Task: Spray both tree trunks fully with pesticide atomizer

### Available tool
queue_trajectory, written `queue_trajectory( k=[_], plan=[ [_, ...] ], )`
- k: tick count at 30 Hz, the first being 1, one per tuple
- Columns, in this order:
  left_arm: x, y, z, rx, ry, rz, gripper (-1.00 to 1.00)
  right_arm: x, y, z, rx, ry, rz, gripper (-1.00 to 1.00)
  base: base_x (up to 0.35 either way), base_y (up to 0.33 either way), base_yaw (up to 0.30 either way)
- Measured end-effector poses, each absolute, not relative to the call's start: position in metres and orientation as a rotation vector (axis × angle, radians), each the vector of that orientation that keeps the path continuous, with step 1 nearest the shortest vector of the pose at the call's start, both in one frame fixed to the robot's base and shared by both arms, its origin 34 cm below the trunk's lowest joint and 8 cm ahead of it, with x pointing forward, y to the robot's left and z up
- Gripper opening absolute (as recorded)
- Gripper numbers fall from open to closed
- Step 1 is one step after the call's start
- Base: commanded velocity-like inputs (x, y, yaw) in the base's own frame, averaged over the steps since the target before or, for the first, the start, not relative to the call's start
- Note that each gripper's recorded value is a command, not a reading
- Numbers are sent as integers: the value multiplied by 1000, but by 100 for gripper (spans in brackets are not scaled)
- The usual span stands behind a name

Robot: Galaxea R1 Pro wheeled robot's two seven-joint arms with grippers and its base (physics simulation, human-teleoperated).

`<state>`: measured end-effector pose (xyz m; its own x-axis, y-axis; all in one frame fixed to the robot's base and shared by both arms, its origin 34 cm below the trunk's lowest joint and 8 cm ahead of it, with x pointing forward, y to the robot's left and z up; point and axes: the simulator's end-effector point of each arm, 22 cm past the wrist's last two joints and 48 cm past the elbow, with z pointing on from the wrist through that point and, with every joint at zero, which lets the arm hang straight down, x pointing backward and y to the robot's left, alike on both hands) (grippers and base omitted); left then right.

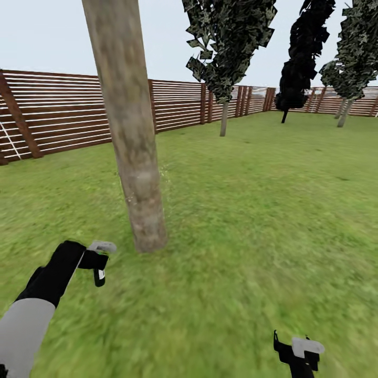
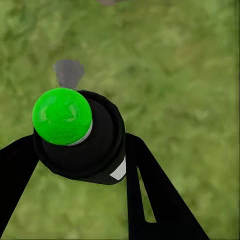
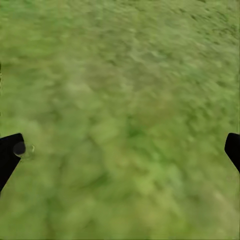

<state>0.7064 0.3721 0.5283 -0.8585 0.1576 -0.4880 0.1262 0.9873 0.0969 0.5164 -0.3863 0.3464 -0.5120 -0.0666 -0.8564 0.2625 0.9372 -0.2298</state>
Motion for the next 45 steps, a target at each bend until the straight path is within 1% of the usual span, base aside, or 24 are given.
queue_trajectory(
  k=[3, 5, 8, 15, 20, 23, 25, 30, 37, 41, 42, 44, 45],
  plan=[
    [693, 359, 493, 222, 2649, 72, -100, 516, -386, 346, 138, 2073, -407, 100, 229, -202, 21],
    [682, 366, 476, 205, 2664, 95, -100, 516, -386, 346, 137, 2073, -406, 100, 240, -181, 1],
    [669, 382, 461, 110, 2633, 65, -100, 516, -386, 346, 137, 2073, -406, 100, 243, -173, 0],
    [643, 377, 436, 114, 2669, 51, -100, 516, -386, 346, 137, 2073, -406, 100, 244, -172, 0],
    [644, 376, 436, 115, 2655, 46, -100, 516, -386, 346, 138, 2073, -406, 100, 244, -172, 1],
    [652, 385, 441, 85, 2601, 55, -100, 516, -385, 346, 138, 2073, -405, 100, 244, -172, 167],
    [653, 378, 440, 73, 2594, 35, -100, 516, -385, 346, 138, 2073, -405, 100, 246, -171, 265],
    [657, 336, 434, 88, 2587, -37, -100, 516, -386, 346, 138, 2074, -406, 100, 280, -122, 277],
    [661, 331, 438, 103, 2576, -27, -100, 516, -386, 346, 138, 2073, -406, 100, 242, -86, 267],
    [665, 330, 443, 104, 2562, -29, -100, 516, -386, 346, 138, 2073, -407, 100, 51, -33, 44],
    [671, 324, 450, 105, 2547, -40, -100, 516, -386, 346, 138, 2073, -407, 100, 3, -2, 2],
    [680, 287, 459, 182, 2528, -69, -100, 516, -386, 346, 138, 2073, -407, 100, 1, 0, 0],
    [681, 284, 461, 205, 2528, -54, -100, 516, -386, 346, 138, 2073, -407, 100, 0, 0, 0]
  ],
)
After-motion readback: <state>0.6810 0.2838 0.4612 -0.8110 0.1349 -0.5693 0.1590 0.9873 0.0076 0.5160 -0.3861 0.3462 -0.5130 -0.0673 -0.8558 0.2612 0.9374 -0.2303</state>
